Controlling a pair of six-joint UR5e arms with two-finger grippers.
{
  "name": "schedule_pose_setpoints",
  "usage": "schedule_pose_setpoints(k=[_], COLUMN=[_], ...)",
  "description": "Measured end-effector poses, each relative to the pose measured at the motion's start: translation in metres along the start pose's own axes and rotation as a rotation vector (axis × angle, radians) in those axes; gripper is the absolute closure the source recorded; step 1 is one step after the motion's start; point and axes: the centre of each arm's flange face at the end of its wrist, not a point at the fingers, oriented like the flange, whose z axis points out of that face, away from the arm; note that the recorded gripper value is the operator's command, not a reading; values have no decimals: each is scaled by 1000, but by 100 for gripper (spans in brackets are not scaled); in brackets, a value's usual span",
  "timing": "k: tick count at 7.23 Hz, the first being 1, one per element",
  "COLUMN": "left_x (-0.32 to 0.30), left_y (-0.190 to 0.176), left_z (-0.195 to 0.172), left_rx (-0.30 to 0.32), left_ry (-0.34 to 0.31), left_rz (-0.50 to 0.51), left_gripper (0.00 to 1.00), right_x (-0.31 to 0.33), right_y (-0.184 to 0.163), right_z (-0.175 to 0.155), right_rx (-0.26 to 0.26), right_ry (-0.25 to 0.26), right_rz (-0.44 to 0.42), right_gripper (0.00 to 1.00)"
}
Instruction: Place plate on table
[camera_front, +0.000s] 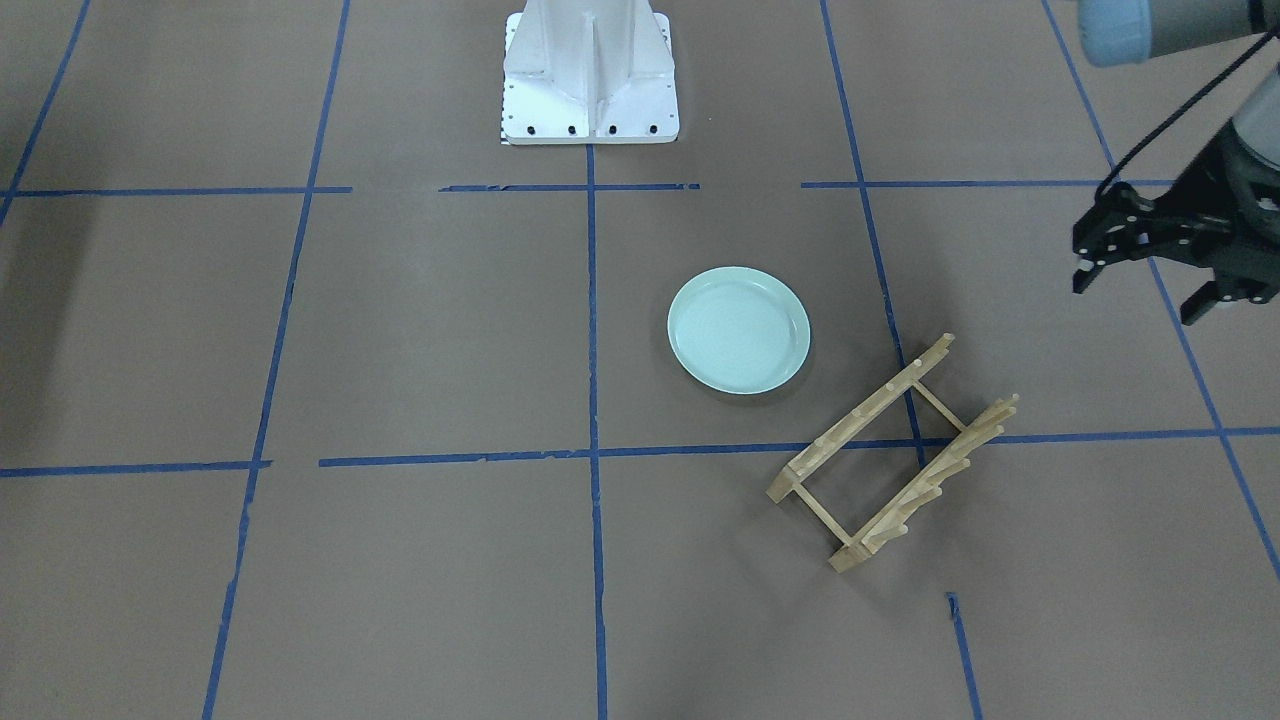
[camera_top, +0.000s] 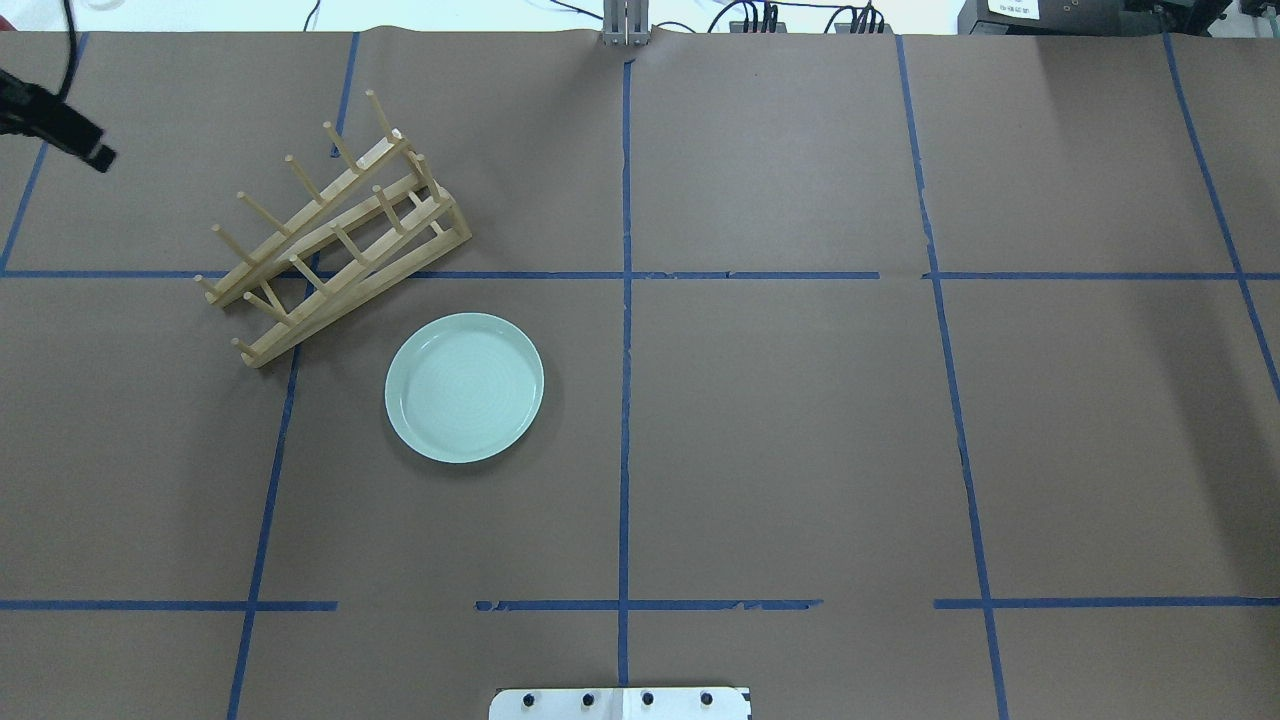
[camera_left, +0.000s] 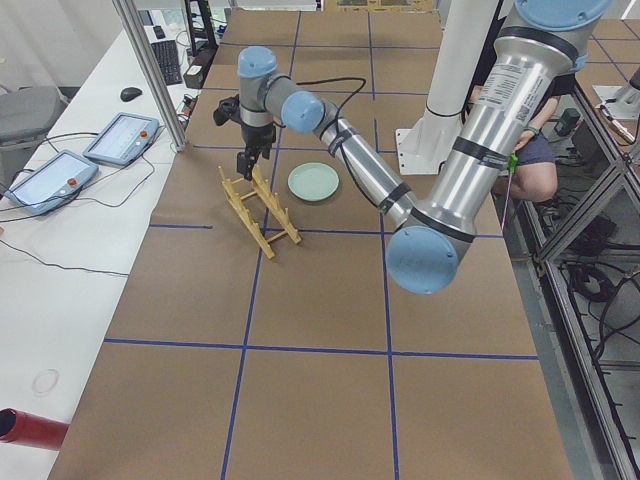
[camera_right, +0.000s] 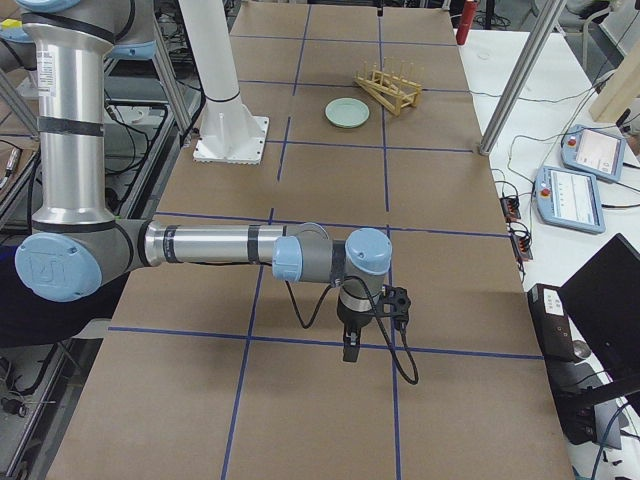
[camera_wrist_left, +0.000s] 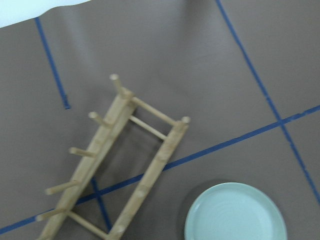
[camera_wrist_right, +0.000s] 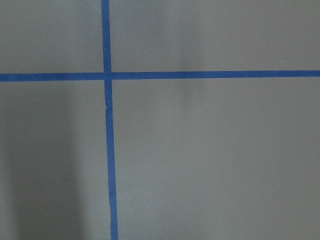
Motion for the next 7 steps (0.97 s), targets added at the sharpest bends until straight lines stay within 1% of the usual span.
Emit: schedule_pose_setpoints(k=[1,2,3,4,5,7], left_x=[-67,-126,-171,-200,-221,-250], left_y=[33,69,110,144,167,191], left_z=[12,27,50,68,78,84], left_rx=[-26,-52,-78,-95,-107,-118], left_ry=[-7,34,97,130,140,132], left_rz=[-33,-83,-114,-129,-160,-220], left_gripper=[0,0,0,0,0,0], right_x=[0,0,0,0,0,0], right_y=[0,0,0,0,0,0], right_z=[0,0,0,0,0,0], right_rx=[0,0,0,0,0,0], right_ry=[0,0,0,0,0,0], right_rz=[0,0,0,0,0,0], right_gripper=[0,0,0,0,0,0])
